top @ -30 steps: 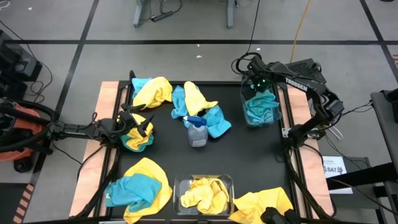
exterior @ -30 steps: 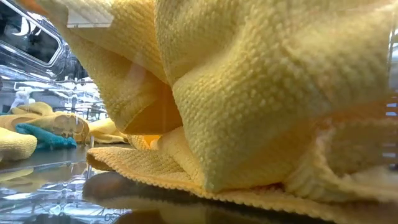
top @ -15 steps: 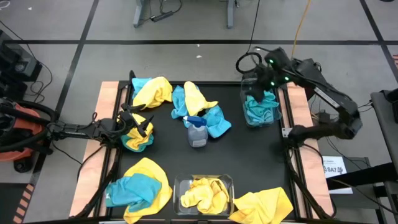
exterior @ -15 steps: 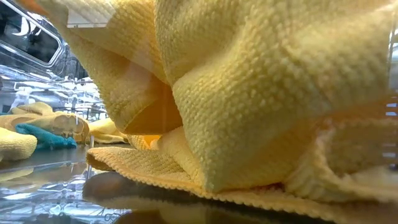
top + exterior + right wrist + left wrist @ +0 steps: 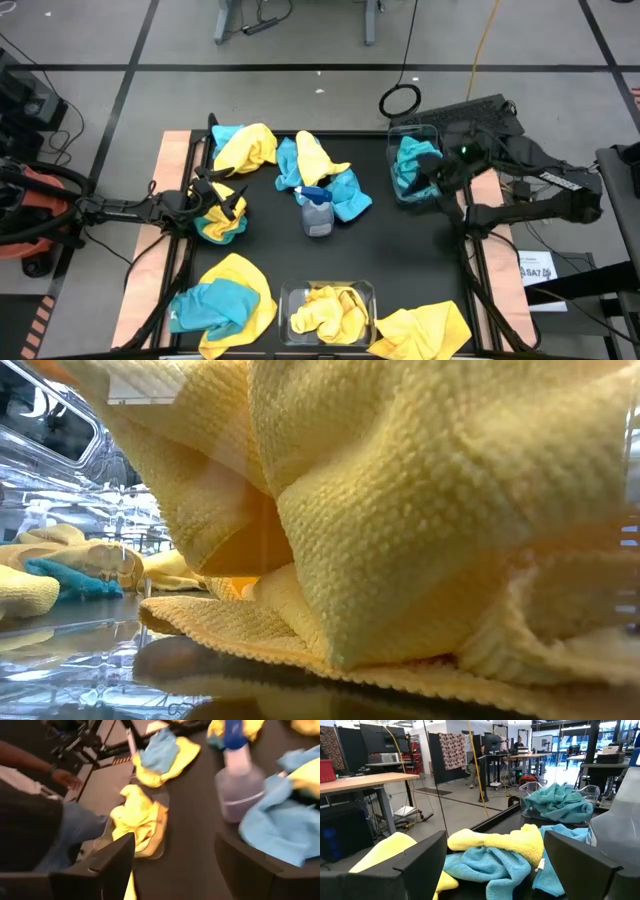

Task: Sort microfiber towel by color & place in baskets
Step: Put the yellow towel into the bottom transparent bin

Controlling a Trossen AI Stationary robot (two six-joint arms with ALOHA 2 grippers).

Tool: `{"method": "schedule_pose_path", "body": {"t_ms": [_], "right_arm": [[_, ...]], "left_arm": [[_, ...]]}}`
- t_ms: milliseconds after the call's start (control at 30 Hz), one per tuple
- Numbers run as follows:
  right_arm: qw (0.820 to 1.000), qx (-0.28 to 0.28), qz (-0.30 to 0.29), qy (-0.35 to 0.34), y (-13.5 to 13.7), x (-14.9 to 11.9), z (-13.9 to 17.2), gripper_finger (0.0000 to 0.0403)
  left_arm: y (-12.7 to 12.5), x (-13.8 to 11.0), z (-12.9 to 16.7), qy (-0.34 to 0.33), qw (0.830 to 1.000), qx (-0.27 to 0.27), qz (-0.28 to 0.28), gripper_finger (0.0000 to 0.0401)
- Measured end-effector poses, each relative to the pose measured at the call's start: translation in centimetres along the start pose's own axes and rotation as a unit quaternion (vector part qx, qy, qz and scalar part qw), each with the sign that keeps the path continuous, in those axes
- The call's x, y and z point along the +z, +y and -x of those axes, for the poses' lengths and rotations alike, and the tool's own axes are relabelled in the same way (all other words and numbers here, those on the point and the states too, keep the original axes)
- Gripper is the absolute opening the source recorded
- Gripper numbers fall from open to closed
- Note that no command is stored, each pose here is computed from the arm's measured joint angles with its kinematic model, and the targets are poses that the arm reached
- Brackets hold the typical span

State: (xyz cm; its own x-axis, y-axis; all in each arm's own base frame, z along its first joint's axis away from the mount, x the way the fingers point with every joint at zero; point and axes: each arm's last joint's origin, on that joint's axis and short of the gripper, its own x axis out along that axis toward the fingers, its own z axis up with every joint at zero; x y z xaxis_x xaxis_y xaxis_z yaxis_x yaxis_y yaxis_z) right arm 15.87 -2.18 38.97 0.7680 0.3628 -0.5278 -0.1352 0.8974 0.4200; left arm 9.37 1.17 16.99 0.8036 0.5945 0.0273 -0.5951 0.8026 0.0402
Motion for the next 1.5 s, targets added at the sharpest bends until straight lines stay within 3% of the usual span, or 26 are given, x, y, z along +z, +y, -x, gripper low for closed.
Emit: {"method": "schedule_pose_path", "body": {"t_ms": [267,533,867,1233,1500], "right_arm": [[0.996,0.015,-0.018,0.089,1.7,-2.4,-5.0,0.0263],[0.984,0.061,0.075,0.148,4.4,-4.2,-9.1,0.0251],[0.950,0.105,0.142,0.258,8.0,-7.4,-12.8,0.0248],[0.912,0.081,0.191,0.354,11.9,-12.2,-16.2,0.0258],[0.910,0.059,0.205,0.355,14.2,-14.9,-18.7,0.0254]], "left_arm": [[0.0,0.0,0.0,0.000,1.000,0.000,0.000,0.0338],[0.0,0.0,0.0,0.000,1.000,0.000,0.000,0.0338],[0.0,0.0,0.0,0.000,1.000,0.000,0.000,0.0338],[0.0,0.0,0.0,0.000,1.000,0.000,0.000,0.0338],[0.0,0.0,0.0,0.000,1.000,0.000,0.000,0.0338]]}}
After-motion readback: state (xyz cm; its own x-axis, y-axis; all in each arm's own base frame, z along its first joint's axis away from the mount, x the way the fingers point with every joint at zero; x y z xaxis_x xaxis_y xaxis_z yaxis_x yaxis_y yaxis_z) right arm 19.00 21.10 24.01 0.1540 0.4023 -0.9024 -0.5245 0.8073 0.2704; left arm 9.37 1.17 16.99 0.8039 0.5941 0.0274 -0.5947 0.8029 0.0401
